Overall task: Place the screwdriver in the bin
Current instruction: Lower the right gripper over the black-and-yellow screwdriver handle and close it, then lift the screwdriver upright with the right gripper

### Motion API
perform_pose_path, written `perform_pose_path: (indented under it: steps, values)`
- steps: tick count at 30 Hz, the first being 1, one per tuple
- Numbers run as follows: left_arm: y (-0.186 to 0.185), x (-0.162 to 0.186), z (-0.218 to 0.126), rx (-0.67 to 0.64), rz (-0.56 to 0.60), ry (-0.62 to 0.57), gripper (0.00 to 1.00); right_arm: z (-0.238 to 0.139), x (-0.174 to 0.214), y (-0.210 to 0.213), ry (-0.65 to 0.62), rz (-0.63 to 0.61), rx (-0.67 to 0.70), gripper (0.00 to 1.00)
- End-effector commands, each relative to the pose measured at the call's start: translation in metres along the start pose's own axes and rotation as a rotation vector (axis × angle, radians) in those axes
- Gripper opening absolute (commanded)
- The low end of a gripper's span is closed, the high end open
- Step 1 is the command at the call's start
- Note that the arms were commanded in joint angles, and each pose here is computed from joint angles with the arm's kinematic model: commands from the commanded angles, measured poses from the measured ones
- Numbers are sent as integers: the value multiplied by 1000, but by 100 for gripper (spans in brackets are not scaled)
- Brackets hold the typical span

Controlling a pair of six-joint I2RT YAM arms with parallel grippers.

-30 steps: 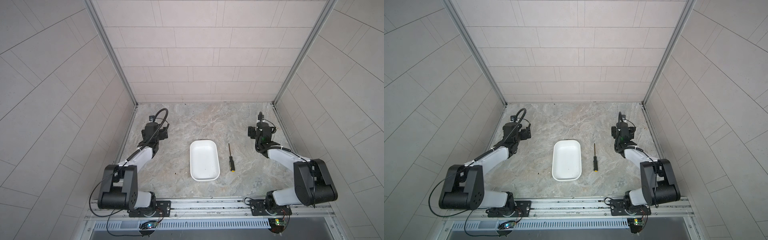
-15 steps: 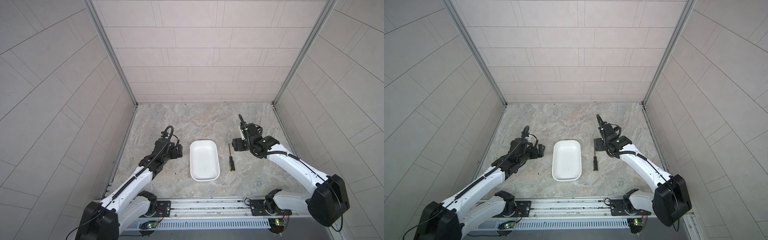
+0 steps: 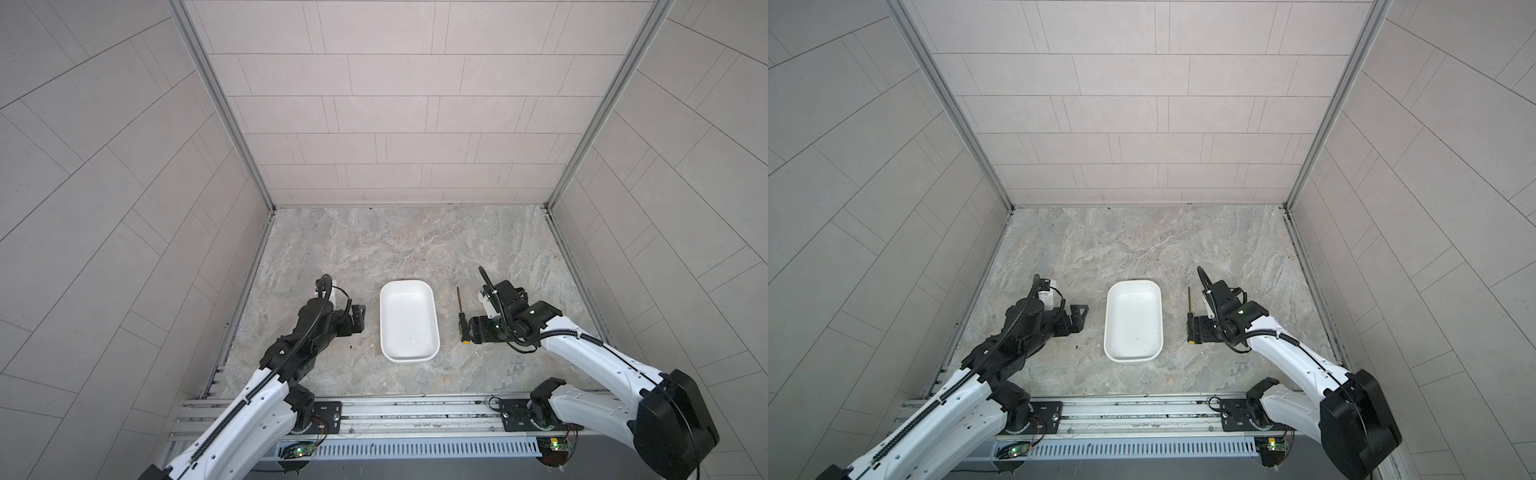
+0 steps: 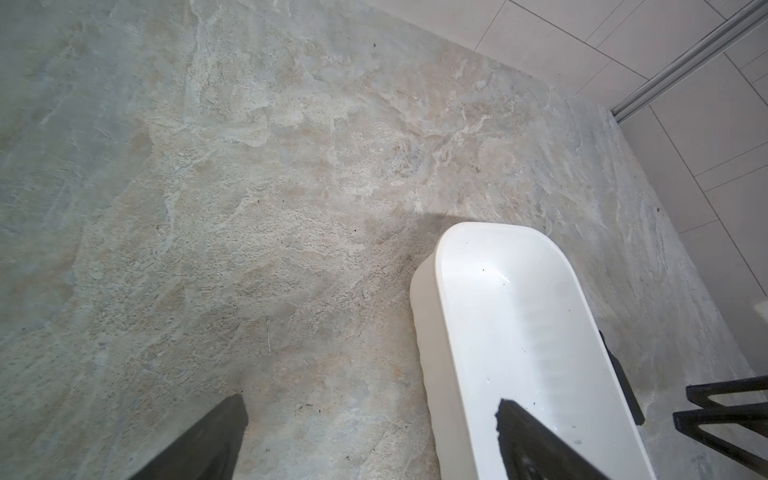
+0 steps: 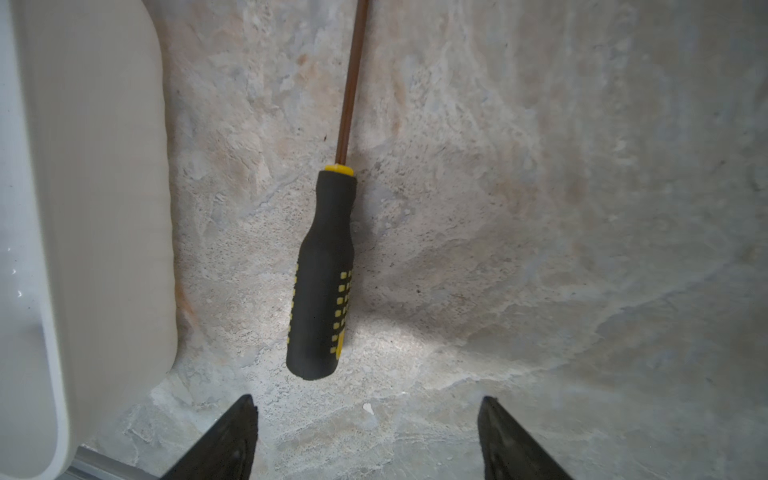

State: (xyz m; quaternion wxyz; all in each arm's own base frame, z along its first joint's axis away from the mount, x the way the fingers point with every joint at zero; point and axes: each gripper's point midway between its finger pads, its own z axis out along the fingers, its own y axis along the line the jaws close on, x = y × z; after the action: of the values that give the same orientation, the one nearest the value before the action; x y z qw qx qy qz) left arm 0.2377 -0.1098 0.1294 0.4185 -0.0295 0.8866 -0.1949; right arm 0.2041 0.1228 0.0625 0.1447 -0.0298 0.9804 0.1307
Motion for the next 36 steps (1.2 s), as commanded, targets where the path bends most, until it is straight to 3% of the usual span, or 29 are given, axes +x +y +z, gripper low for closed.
perform_pose_path:
  steps: [1,14,20,31,36]
  values:
    - [4,16,2,-4,42,49,100,6,-3,14,4,-9,-71,77]
    - [-1,20,7,28,77,73,100,25,-6,14,27,-19,-35,65]
    - [6,18,4,-14,70,59,100,32,-10,13,42,-23,8,54]
    - [9,20,6,-24,71,65,100,43,-19,13,55,-32,51,50]
    - [8,21,7,-24,72,66,100,50,-18,13,69,-31,60,43]
